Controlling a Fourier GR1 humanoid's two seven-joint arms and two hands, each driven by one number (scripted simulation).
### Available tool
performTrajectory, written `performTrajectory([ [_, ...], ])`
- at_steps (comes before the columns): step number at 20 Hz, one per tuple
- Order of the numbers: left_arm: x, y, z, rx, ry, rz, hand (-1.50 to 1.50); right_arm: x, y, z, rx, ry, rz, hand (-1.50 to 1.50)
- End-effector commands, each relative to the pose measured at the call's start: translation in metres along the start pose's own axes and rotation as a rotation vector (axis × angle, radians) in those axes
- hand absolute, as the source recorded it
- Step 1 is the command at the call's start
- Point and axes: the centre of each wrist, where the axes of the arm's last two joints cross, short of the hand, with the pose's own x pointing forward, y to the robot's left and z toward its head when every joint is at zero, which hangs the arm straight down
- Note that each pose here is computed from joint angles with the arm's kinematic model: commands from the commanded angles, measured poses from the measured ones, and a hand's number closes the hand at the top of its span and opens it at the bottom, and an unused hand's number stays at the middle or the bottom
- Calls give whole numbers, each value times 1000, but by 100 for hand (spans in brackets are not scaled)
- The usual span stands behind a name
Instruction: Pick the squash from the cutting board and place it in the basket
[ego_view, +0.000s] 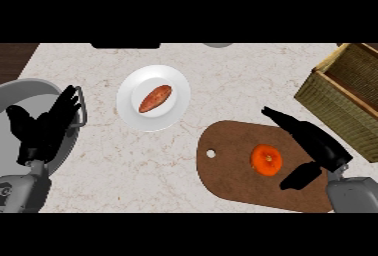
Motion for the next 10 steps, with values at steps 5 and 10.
performTrajectory([
  [5, -1, 10, -13, 4, -8, -12, 0, -20, 18, 2, 20, -56, -48, -150],
  [10, 1, -3, -8, -5, -5, -5, 0, -20, 5, 4, 38, -106, -48, -150],
])
